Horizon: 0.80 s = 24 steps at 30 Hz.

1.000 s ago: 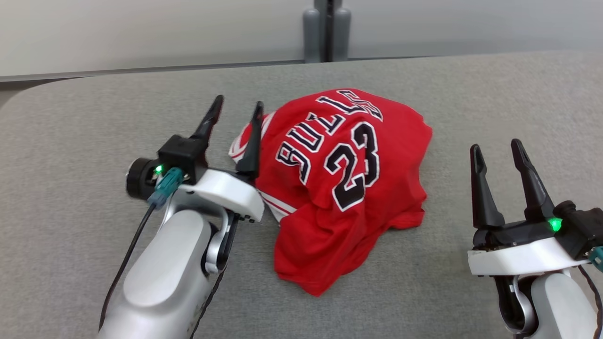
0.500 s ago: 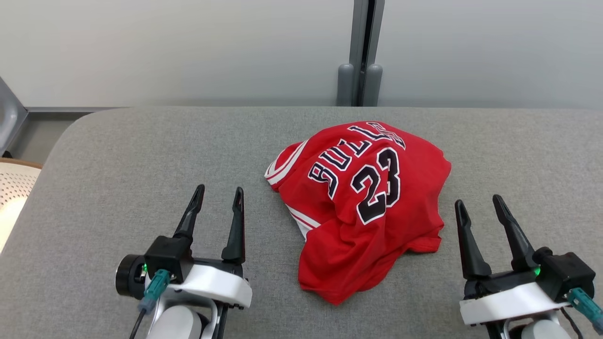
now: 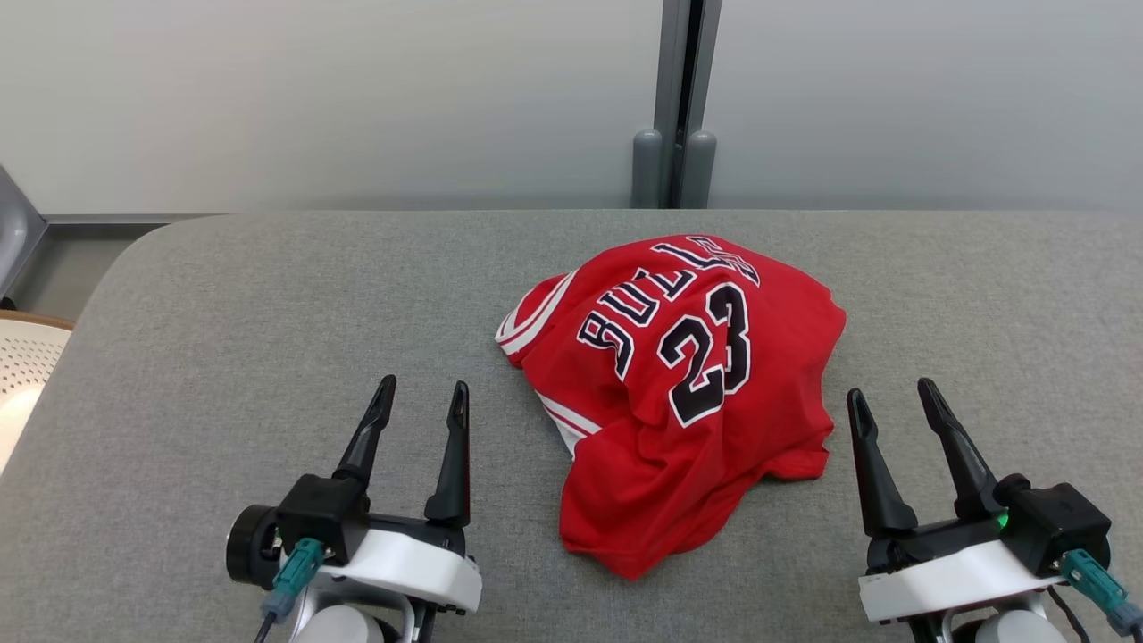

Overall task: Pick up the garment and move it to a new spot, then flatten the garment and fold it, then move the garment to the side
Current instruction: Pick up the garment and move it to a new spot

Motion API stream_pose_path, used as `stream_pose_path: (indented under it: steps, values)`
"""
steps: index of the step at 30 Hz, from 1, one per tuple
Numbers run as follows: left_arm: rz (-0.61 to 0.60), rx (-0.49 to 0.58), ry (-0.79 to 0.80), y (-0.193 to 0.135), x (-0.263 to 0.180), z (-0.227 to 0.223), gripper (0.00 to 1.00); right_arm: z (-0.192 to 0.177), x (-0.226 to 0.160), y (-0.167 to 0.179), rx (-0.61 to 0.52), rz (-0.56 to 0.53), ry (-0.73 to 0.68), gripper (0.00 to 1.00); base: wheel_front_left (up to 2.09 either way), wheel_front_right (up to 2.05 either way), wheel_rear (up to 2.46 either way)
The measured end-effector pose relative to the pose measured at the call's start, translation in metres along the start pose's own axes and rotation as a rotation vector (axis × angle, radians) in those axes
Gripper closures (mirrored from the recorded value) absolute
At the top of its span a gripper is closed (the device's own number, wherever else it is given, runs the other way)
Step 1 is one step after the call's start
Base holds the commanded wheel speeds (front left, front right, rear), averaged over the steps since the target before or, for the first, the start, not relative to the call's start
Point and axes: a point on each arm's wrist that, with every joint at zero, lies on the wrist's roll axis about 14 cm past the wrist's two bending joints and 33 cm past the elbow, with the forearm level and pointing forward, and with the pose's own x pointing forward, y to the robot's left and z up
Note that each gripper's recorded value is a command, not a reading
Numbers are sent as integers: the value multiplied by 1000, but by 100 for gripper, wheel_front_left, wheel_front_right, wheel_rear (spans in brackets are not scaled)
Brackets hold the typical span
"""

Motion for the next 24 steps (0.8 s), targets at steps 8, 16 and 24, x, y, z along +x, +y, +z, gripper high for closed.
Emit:
stream_pose_path:
  steps: [8, 16, 24]
  values:
    - [-236, -3, 91, -59, 24, -29, 0, -9, 6, -14, -3, -28, 21, 0, 0, 0, 0]
    - [-414, 51, 182, -104, 55, -52, 0, -17, 11, -31, 0, -69, 40, 0, 0, 0, 0]
    - [-448, 99, 255, -115, 75, -79, 0, -26, 8, -48, 4, -119, 62, 0, 0, 0, 0]
